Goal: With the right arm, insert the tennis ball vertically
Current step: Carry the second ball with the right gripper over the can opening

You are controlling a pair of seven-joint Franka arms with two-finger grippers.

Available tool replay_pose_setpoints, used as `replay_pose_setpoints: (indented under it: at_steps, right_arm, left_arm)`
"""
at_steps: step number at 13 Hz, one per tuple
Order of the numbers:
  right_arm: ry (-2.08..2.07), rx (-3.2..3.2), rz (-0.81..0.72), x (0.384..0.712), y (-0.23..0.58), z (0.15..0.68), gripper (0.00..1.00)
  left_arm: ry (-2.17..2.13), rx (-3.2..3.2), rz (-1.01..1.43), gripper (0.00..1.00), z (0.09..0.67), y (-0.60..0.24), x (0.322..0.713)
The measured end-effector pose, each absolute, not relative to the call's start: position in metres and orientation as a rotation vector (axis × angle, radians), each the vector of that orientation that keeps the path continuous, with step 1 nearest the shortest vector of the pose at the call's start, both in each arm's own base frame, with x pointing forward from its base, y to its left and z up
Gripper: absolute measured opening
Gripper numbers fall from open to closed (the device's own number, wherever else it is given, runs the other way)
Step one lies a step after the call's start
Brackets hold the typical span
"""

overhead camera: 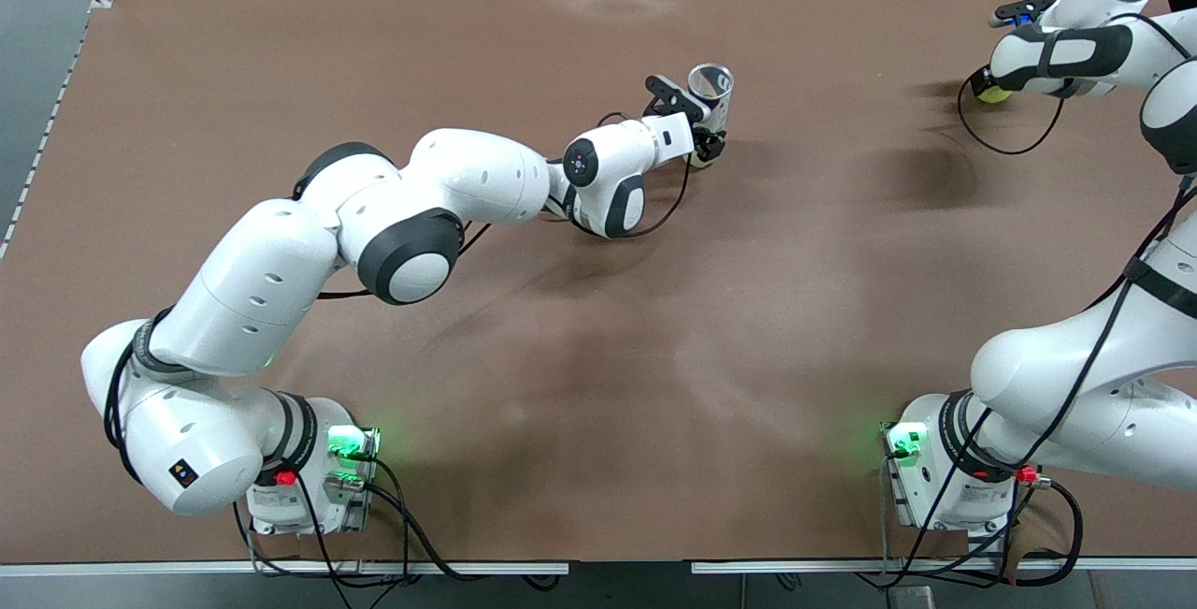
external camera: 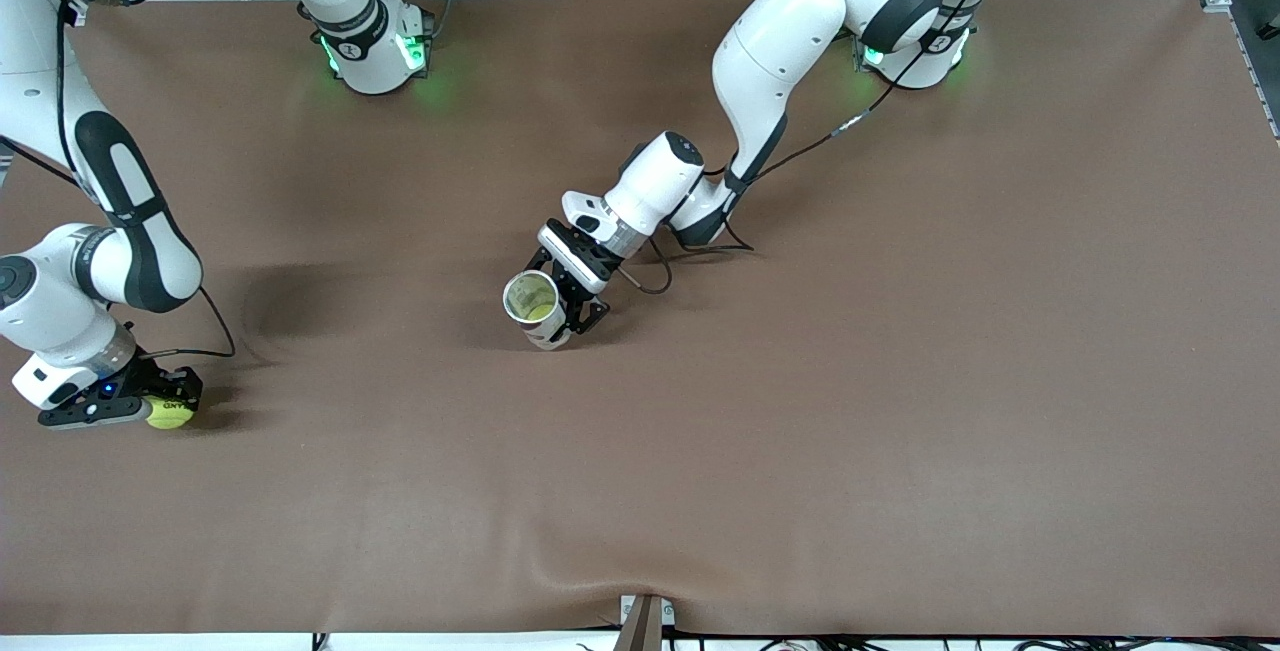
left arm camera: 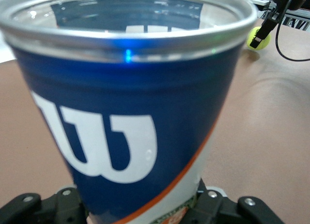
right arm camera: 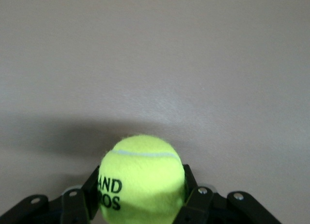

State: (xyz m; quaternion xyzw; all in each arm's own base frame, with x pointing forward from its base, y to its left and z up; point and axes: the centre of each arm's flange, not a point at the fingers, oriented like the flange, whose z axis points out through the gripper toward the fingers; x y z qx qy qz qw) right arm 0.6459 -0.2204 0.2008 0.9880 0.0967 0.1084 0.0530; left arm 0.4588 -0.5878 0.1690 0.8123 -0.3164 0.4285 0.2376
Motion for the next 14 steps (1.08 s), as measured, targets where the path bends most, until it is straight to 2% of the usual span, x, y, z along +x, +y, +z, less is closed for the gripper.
replay_pose_setpoints:
  at_steps: [6, 10, 14]
  right_arm:
    - [0.248, 3.078, 0.078, 0.649, -0.139, 0.330, 0.67]
    - [0.041, 3.113, -0.083, 0.637, -0.034, 0.380, 0.67]
    - [-0.233, 3.116, -0.150, 0.617, 0.086, 0.408, 0.67]
  left_arm:
    - [-0.867, 2.226, 1.174, 0.78, 0.169, -0.588, 0.459]
    - [-0.867, 2.226, 1.175, 0.78, 0.169, -0.588, 0.459]
    - [-0.867, 2.226, 1.175, 0.78, 0.169, -0.588, 0.459]
